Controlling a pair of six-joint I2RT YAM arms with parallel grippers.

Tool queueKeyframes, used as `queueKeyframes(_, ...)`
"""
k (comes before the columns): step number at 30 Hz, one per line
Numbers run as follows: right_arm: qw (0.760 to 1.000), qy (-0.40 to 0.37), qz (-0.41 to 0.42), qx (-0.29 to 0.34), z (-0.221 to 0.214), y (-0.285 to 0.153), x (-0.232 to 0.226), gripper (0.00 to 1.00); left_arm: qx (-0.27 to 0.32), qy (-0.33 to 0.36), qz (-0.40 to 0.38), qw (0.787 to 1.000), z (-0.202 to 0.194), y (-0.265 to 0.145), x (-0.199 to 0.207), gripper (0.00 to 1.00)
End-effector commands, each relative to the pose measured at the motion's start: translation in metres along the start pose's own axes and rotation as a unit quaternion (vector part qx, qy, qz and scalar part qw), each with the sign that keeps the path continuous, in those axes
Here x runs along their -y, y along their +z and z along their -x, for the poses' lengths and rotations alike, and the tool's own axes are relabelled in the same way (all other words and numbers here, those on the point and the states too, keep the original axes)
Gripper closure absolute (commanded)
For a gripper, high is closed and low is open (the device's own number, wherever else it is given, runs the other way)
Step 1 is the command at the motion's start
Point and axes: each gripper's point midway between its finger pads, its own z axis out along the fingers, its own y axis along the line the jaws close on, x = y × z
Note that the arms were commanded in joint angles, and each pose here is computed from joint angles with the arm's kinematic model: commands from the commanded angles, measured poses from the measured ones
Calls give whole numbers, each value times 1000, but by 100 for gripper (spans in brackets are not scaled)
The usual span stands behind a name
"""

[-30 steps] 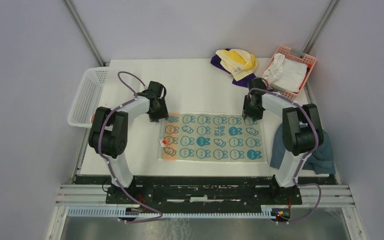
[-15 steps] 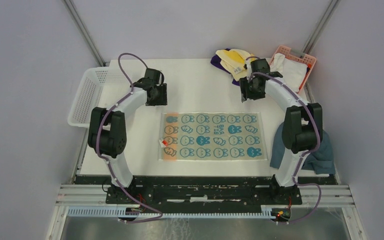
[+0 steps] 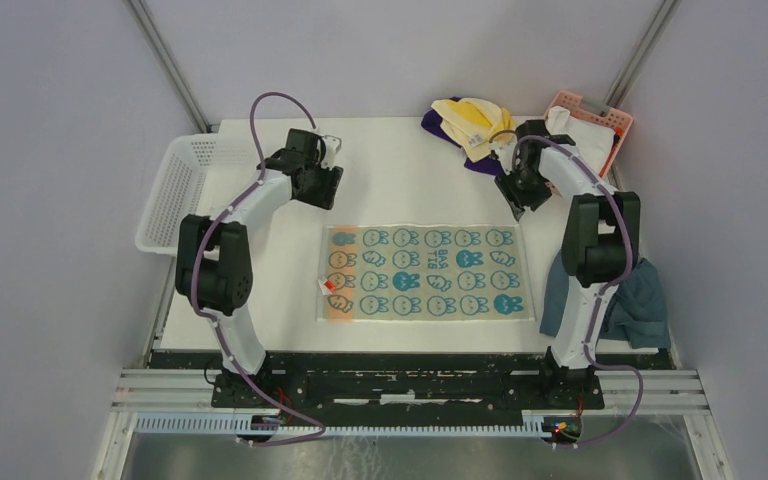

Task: Roll the towels
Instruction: Flatten out the towel at the center of the board, then fold the towel at the center of the board.

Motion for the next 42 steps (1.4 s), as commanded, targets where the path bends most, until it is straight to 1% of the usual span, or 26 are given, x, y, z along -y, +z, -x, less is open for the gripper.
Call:
queueKeyframes(1, 998, -55, 6, -42, -1, 8, 7, 45, 27, 87, -42, 995, 19, 2, 5, 34)
queueKeyframes(5, 996, -69, 32, -48, -4, 19, 0, 45, 8, 132, -54, 990, 8, 9, 5, 34)
queueKeyframes(8, 994, -76, 45, -57, -9, 28, -4, 45, -11, 153, -72, 986, -2, 14, 9, 34)
queueKeyframes(12, 992, -77, 67, -69, -15, 42, -11, 47, -34, 158, -93, 982, -9, 19, 14, 35)
queueKeyframes(23, 988, -62, 128, -55, -18, 60, -20, 50, -60, 174, -107, 977, -21, 23, 14, 37)
queueKeyframes(27, 985, -52, 155, -62, -23, 63, -24, 55, -69, 175, -112, 976, -23, 27, 13, 38)
queueKeyframes(33, 984, -51, 152, -72, -25, 67, -19, 64, -80, 172, -118, 975, -23, 35, 12, 40)
queueKeyframes(42, 985, -46, 150, -77, -26, 70, -20, 84, -86, 167, -124, 974, -25, 44, 14, 42)
